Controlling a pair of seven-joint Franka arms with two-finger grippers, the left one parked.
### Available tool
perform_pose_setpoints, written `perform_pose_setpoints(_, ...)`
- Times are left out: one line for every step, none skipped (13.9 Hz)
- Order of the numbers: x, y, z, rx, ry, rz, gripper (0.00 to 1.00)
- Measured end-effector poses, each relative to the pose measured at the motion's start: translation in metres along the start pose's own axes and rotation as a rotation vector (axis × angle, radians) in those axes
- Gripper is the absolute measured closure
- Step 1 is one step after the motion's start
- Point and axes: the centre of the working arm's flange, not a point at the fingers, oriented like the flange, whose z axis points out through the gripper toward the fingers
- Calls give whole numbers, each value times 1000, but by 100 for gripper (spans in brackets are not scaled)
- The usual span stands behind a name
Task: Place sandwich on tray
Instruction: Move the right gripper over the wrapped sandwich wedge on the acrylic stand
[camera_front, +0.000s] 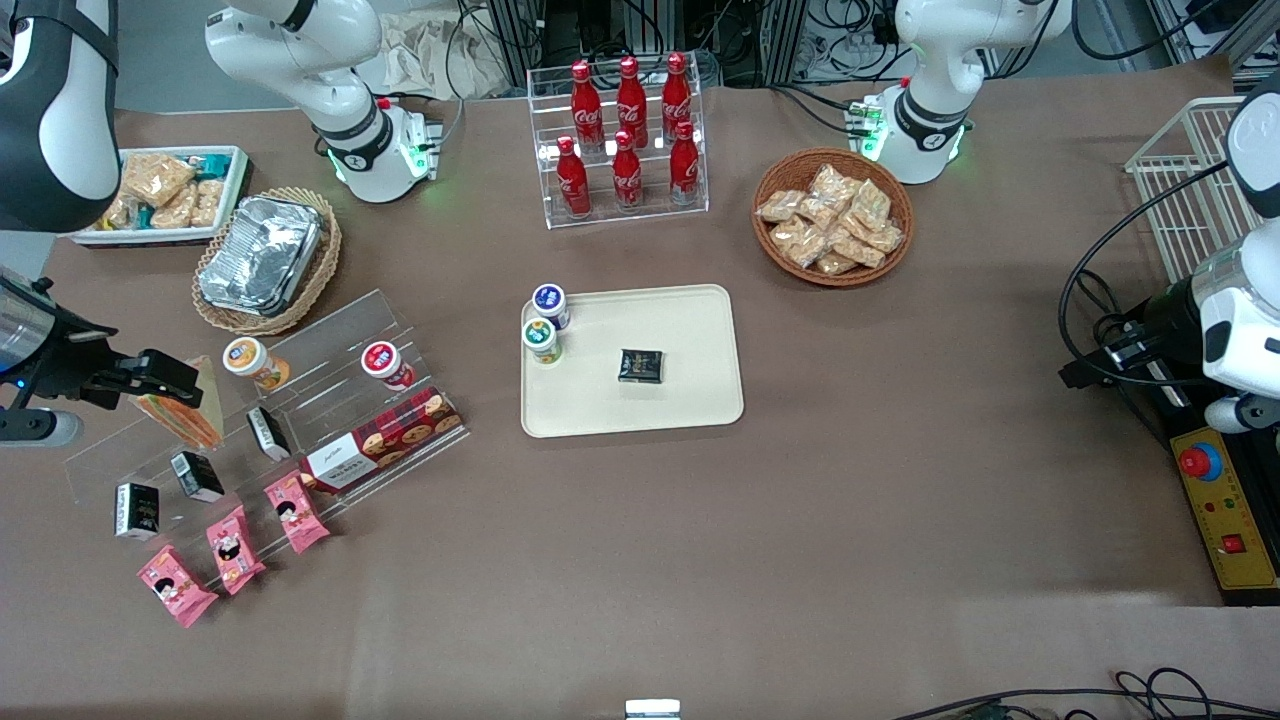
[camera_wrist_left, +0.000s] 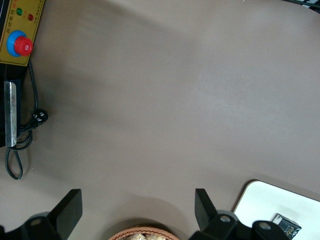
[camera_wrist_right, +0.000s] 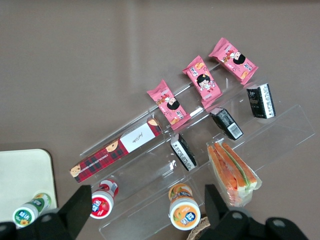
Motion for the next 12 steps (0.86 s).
perform_pose_setpoints(0,0,0,0,0,0,0)
perform_pose_setpoints(0,0,0,0,0,0,0)
perform_pose_setpoints(0,0,0,0,0,0,0)
perform_pose_setpoints(0,0,0,0,-1,1,0)
perform_pose_setpoints(0,0,1,0,-4,4,0)
perform_pose_setpoints(0,1,2,0,-6,9,0)
perform_pose_setpoints(0,2,3,-1,-6,13,0)
perform_pose_setpoints(0,4,3,-1,-6,16,0)
perform_pose_setpoints(0,5,3,-2,-6,19,0)
perform_pose_setpoints(0,7,3,-2,-7,25,0)
perform_pose_setpoints(0,11,3,-3,-8,37,0)
perform_pose_setpoints(-1,18,4,-4,-9,51,0)
